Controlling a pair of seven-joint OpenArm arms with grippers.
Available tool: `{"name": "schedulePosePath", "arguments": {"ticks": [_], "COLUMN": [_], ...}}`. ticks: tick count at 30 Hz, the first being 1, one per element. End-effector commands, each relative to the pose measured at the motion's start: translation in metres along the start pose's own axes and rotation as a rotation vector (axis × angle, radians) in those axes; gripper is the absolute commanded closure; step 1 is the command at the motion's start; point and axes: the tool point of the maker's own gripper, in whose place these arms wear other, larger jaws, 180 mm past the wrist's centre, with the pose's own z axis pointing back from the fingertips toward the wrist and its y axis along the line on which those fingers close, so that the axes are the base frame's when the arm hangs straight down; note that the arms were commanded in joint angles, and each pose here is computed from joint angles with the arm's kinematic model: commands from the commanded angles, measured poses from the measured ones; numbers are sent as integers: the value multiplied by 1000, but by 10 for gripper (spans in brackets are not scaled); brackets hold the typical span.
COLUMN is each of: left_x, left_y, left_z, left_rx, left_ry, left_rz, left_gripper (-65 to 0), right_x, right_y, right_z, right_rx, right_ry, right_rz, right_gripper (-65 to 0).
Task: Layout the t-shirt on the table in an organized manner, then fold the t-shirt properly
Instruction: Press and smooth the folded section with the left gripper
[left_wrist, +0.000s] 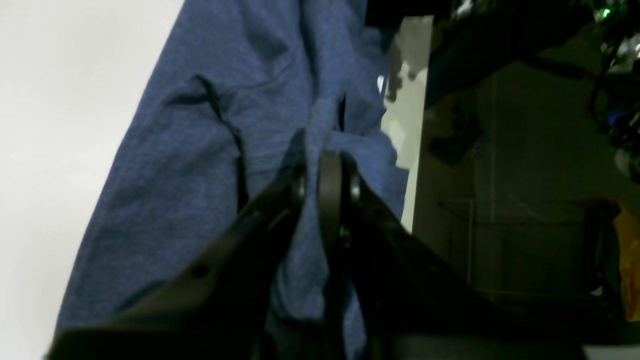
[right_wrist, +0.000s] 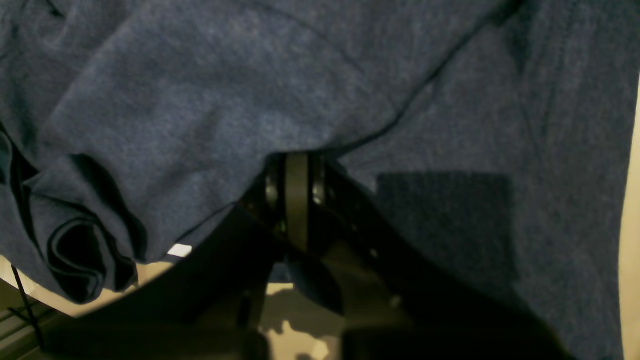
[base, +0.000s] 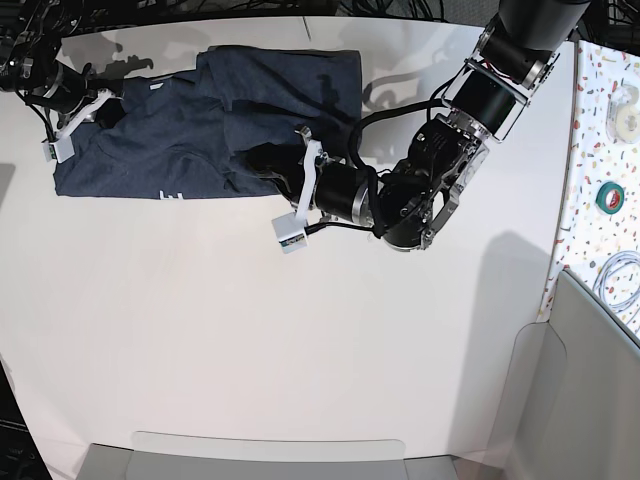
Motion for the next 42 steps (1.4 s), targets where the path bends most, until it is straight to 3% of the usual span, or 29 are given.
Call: {"name": "schedulePosePath", "arguments": {"ticks": [1,3,10,17,20,25,30,36,42], "left_x": [16,15,-5,-7,5,18,42,57,19], "left_y": [-2,0,19,25,29,42,41,15,-17], "left_z": [6,6,2,3,9,25,49,95,109], "left_rx": [-4,0,13,23,42,110,156,217,265], "left_ry": [-38,-37,1,4,-4,-17,-86,-187,-160], "left_rz": [-26,-15,79,98,80,142,153,40,-45], "left_gripper": [0,-2,-131,-204,-228,-256,-284,-286,-289], "right_x": [-3,-4,-4,-4,-5,-6,-6,-5,-4], "right_y": [-6,-6,-6,-6,-6,-6,-6,-6,-6], "right_z": [3,3,3,3,3,3,3,3,3], "right_rx": [-28,-28,-28,-28,-28,-29,-29,-28,-28], "right_ry": [25,26,26,27,29,30,30,29,26], "right_rz": [16,16,16,15,15,14,14,15,16], "right_gripper": [-6,-6,-6,-6,-6,-6,-6,-6,-6]}}
